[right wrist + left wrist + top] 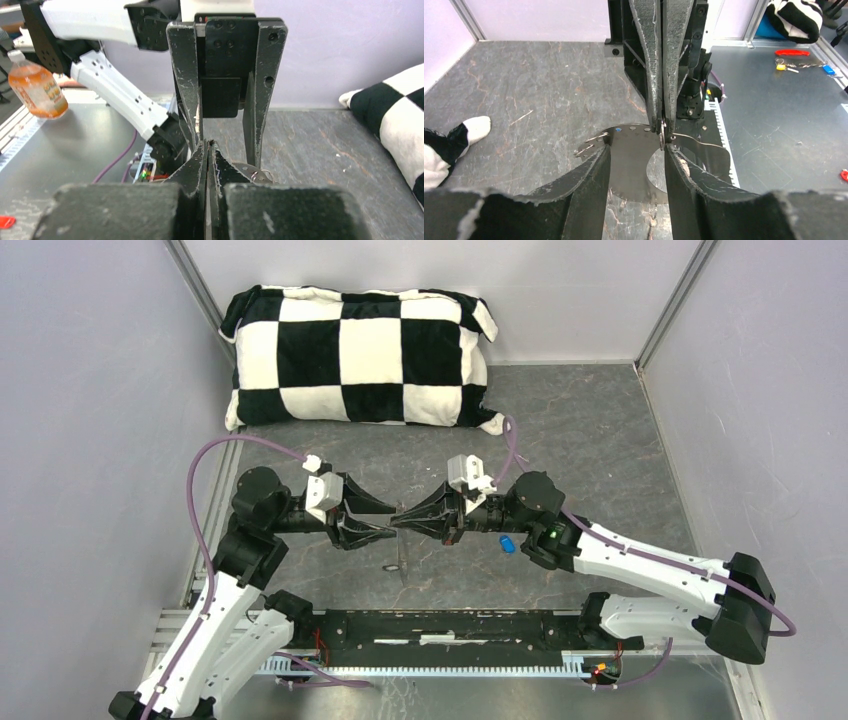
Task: Put the keys on the keyring
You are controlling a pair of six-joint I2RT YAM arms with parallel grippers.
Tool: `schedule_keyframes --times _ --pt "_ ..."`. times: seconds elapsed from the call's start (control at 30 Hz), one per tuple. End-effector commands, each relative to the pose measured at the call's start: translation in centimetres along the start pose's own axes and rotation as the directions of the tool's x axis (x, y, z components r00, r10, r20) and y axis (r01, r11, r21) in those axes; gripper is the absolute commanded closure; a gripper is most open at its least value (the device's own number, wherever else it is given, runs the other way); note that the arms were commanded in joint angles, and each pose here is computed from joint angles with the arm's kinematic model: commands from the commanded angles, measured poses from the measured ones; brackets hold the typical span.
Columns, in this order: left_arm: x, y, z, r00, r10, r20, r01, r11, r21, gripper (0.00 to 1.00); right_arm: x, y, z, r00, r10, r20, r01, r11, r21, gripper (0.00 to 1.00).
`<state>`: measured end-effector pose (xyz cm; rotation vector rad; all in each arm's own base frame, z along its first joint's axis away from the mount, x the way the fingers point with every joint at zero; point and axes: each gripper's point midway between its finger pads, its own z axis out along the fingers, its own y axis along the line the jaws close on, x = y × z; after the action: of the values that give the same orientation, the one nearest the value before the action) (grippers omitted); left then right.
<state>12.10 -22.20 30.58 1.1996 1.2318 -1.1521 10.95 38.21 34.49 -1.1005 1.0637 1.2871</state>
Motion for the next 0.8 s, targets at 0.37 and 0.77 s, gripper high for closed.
schedule_keyframes --times 0.37,0.77 --pt "-2.9 -0.9 0.0 0.997 0.03 0.068 -0.031 0.999 0.023 0.57 -2.9 -0.9 -0.6 0.976 -0.006 0.216 -0.013 0.996 0.083 1.0" --pt "-2.4 -0.6 0.0 0.998 0.039 0.056 -0.039 0.999 0.011 0.92 -3.5 -0.4 -1.1 0.96 0.013 0.28 -0.034 0.997 0.07 0.99"
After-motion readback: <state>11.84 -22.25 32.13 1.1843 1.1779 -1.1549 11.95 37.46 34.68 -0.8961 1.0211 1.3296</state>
